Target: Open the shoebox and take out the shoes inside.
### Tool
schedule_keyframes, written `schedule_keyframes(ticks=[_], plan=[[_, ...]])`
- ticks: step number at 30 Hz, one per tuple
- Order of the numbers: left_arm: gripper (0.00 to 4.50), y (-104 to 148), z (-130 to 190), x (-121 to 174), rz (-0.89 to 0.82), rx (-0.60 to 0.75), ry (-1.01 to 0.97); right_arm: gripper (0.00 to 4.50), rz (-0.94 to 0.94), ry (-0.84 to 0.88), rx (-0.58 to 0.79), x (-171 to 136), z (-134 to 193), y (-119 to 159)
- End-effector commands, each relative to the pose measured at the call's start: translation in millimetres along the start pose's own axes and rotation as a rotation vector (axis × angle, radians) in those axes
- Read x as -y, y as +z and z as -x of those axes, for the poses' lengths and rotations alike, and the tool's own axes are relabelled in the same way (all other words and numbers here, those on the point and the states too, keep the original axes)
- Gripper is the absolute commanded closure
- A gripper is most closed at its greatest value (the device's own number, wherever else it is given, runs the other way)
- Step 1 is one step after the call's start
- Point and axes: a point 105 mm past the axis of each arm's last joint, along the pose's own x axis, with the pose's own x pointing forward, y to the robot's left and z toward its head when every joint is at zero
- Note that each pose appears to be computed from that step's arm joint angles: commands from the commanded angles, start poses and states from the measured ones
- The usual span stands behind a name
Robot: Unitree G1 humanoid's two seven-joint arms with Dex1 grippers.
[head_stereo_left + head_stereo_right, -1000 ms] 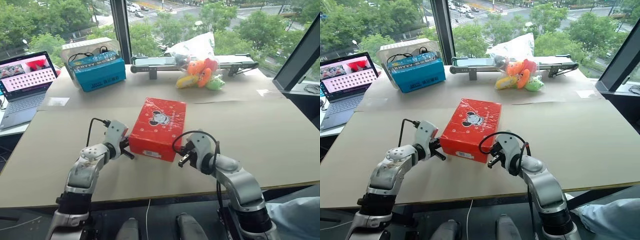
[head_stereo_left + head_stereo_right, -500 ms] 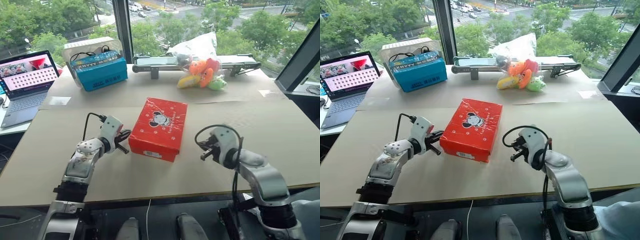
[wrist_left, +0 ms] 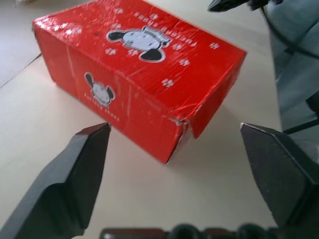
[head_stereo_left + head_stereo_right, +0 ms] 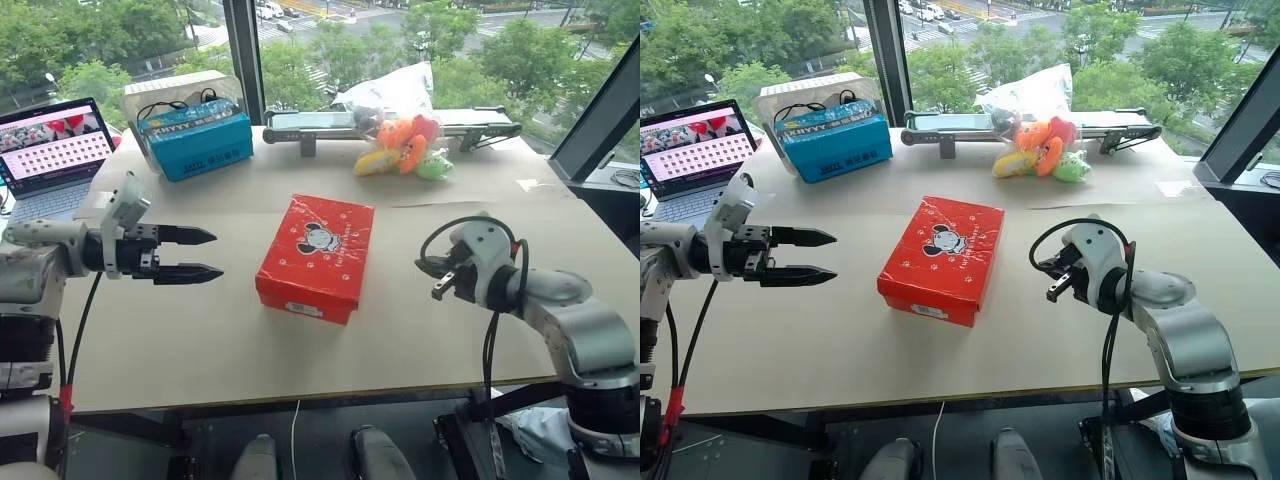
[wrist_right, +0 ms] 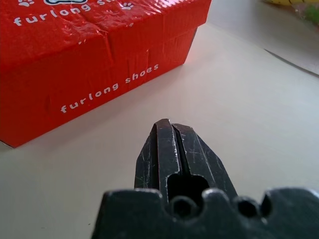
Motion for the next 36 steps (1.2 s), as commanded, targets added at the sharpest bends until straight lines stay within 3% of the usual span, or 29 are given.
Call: schedule_keyframes(ticks=[1,3,7,10,27,32,36], plan=[[0.01,9,-5,7,-0.084,0.007,-0.02,4.5,0.046,0.043,0.009,-4,-9,2],[0.01,7,-7,8,-0.091,0.002,-0.017,4.5,0.063,0.059,-0.004,-5,-12,0],[0.01,-8,-5,18,-0.079,-0.027,-0.049,4.5,0.123,0.255,-0.091,-27,-24,-19],[0.01,-14,-2,19,-0.111,-0.029,-0.033,4.5,0.096,0.356,-0.045,-40,-28,-11],[0.01,-24,-5,21,-0.107,-0.03,0.005,4.5,0.063,0.395,0.076,-35,-60,24],[0.01,-24,-5,21,-0.105,-0.031,0.008,4.5,0.075,0.412,0.109,-34,-52,38],[0.01,-23,-6,21,-0.102,-0.027,0.007,4.5,0.067,0.471,0.186,-38,-37,64]])
